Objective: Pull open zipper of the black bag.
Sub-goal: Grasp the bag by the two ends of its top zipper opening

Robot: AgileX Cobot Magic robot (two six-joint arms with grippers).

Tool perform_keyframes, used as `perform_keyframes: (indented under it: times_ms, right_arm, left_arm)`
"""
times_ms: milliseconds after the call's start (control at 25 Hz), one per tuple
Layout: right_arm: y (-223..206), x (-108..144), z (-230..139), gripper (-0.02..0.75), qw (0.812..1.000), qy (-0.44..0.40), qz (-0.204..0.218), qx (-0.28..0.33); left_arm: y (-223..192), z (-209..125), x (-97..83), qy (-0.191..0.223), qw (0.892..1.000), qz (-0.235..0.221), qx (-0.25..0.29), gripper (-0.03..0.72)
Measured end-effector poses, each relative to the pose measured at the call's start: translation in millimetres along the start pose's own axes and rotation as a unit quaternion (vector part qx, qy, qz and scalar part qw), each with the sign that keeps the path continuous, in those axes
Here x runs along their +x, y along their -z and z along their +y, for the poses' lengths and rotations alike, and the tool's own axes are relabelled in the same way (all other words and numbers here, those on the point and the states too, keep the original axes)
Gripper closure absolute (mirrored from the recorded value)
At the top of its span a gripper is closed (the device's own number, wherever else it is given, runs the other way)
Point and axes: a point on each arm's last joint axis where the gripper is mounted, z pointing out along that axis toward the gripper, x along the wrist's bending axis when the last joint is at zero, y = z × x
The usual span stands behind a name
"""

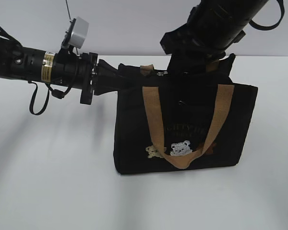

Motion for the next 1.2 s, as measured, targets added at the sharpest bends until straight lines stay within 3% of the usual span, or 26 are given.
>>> perform_keyframes:
  times_ms: [240, 840, 1200]
  right_arm:
    - [4, -12, -1, 0.516, 0.999, -0.03, -0.014, 0.004]
    - [47, -63, -21, 0.517, 0.989, -0.102, -0.101, 0.036]
    - [49, -69, -23, 0.517, 0.985, -0.118, -0.118, 0.038]
  left_arm:
    - [0, 0, 0.0, 0.0, 1.0, 0.0, 0.0, 0.655]
    - [0, 0, -0.2, 0.0, 1.0, -0.001, -0.001, 0.655]
    - [0, 0, -0.1, 0.0, 1.0, -0.001, 0.001, 0.653]
